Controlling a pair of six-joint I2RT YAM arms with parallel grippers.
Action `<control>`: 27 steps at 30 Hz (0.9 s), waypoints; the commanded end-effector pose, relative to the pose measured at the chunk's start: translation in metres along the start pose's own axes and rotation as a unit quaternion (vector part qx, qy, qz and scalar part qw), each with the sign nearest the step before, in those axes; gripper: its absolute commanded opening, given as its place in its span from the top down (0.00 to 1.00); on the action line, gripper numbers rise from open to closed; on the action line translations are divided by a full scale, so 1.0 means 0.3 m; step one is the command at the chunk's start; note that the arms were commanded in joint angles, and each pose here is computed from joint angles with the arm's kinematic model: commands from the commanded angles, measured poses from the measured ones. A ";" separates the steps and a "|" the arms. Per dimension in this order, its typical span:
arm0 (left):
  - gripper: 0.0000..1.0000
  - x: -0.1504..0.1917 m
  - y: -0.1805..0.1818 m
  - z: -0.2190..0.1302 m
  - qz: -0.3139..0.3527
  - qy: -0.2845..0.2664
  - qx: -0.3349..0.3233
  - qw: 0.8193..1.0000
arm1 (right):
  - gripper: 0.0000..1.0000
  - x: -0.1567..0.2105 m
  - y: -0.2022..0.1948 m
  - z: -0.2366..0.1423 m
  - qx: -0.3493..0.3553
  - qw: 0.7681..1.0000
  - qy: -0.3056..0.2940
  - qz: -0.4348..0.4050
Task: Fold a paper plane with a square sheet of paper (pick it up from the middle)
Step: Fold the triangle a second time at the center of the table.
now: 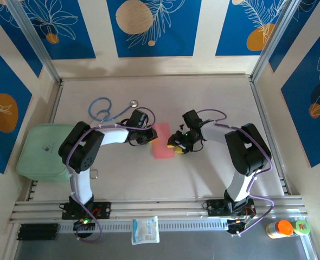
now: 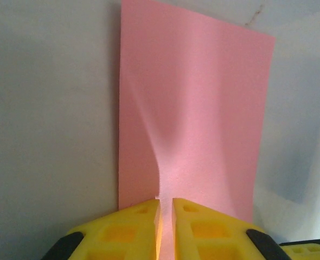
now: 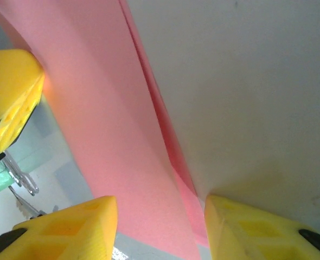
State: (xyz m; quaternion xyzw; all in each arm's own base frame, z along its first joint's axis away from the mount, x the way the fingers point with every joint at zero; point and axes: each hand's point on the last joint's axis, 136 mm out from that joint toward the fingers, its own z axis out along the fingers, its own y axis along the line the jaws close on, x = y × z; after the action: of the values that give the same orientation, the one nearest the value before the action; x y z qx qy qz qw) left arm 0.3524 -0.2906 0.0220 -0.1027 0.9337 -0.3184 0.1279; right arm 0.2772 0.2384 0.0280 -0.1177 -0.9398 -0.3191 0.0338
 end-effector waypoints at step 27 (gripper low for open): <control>0.84 0.039 0.081 0.006 -0.019 0.018 -0.033 0.999 | 0.73 0.066 0.014 -0.020 -0.071 0.997 0.024 0.023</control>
State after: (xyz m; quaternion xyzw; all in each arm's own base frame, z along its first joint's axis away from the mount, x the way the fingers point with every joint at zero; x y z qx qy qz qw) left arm 0.3521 -0.2904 0.0222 -0.1025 0.9334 -0.3189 0.1284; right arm 0.2584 0.2402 0.0278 -0.1328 -0.9188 -0.3668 0.0607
